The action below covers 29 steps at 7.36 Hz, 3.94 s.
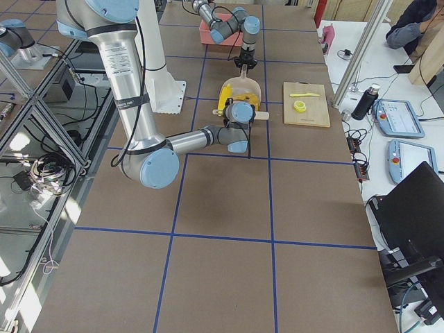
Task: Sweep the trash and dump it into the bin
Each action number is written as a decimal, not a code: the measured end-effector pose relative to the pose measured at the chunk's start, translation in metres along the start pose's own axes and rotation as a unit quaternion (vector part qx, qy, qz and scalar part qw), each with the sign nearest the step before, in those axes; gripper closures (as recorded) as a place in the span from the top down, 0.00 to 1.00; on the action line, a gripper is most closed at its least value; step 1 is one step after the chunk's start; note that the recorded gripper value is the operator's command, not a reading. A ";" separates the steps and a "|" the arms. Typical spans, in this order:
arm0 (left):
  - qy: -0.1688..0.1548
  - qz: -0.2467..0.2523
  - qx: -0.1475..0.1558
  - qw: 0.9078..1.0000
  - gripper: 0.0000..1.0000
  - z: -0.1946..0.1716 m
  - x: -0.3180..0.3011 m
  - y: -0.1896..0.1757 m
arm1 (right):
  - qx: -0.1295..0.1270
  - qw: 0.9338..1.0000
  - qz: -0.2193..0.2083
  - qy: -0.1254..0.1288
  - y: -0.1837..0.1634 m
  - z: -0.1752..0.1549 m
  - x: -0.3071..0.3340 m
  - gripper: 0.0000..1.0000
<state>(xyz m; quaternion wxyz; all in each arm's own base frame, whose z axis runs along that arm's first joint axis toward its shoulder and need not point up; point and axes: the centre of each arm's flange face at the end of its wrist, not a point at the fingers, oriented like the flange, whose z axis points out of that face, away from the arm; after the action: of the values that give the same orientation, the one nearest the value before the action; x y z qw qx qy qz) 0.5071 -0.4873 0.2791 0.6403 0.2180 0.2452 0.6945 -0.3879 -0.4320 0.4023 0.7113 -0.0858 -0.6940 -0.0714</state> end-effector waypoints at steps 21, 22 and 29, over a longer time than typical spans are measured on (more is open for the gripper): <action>0.032 -0.034 -0.040 0.998 0.00 -0.019 -0.006 0.000 | -0.066 0.998 -0.011 -0.001 -0.015 0.091 -0.110 0.00; 0.032 -0.034 -0.040 0.998 0.00 -0.019 -0.006 -0.001 | -0.072 0.997 -0.002 0.002 -0.024 0.057 -0.098 0.00; 0.029 -0.026 -0.032 0.999 0.00 -0.018 -0.002 -0.007 | -0.042 0.971 0.237 0.001 0.042 0.015 -0.077 0.00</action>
<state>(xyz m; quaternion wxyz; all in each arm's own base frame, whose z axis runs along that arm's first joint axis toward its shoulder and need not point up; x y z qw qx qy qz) 0.5019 -0.4903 0.2607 0.6570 0.1709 0.2471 0.6914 -0.3956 -0.3886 0.3250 0.7044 -0.2775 -0.6496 0.0701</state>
